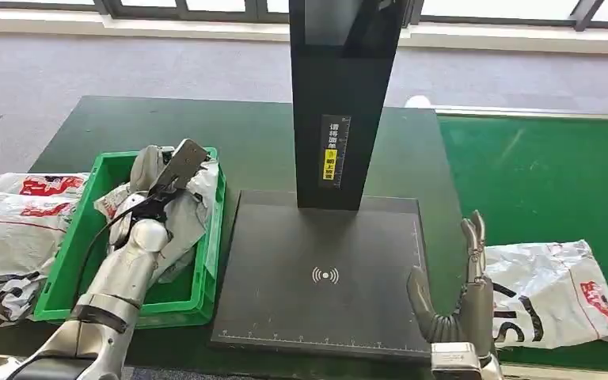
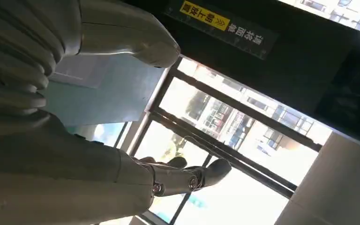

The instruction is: Moved the parcel from conveyor to table for the left to box.

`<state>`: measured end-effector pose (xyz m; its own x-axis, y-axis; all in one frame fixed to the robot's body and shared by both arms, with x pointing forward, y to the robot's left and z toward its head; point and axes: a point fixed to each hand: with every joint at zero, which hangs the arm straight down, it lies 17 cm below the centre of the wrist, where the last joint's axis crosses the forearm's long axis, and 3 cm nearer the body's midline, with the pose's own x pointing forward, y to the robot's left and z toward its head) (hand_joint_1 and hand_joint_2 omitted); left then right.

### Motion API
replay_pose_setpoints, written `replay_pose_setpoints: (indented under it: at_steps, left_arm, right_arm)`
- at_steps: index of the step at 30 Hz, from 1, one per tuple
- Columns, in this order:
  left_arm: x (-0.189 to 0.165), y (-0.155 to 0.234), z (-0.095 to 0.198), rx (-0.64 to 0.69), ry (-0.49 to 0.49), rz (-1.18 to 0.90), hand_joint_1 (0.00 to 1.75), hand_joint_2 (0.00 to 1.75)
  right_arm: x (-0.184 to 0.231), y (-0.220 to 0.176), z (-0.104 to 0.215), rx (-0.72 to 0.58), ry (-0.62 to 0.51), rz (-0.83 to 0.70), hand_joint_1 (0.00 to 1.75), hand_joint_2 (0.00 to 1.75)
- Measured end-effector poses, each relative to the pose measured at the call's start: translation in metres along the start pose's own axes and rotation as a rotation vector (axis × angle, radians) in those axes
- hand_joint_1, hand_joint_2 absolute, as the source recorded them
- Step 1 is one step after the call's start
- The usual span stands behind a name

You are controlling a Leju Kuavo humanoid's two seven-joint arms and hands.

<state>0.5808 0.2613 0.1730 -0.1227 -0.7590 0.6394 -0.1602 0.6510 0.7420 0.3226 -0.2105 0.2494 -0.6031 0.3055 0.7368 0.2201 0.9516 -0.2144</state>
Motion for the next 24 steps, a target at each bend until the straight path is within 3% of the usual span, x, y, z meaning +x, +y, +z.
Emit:
replay_pose_setpoints:
  at_steps: [13,24]
  left_arm:
    - [0.006,0.046,0.001,0.207,-0.009,0.001,0.0,0.0]
    - [0.01,0.059,0.004,0.269,-0.027,0.05,0.0,0.0]
  right_arm:
    - [0.0,-0.002,0.0,-0.009,0.001,0.006,0.0,1.75]
    - [-0.001,-0.002,0.001,-0.009,0.001,0.012,0.0,1.75]
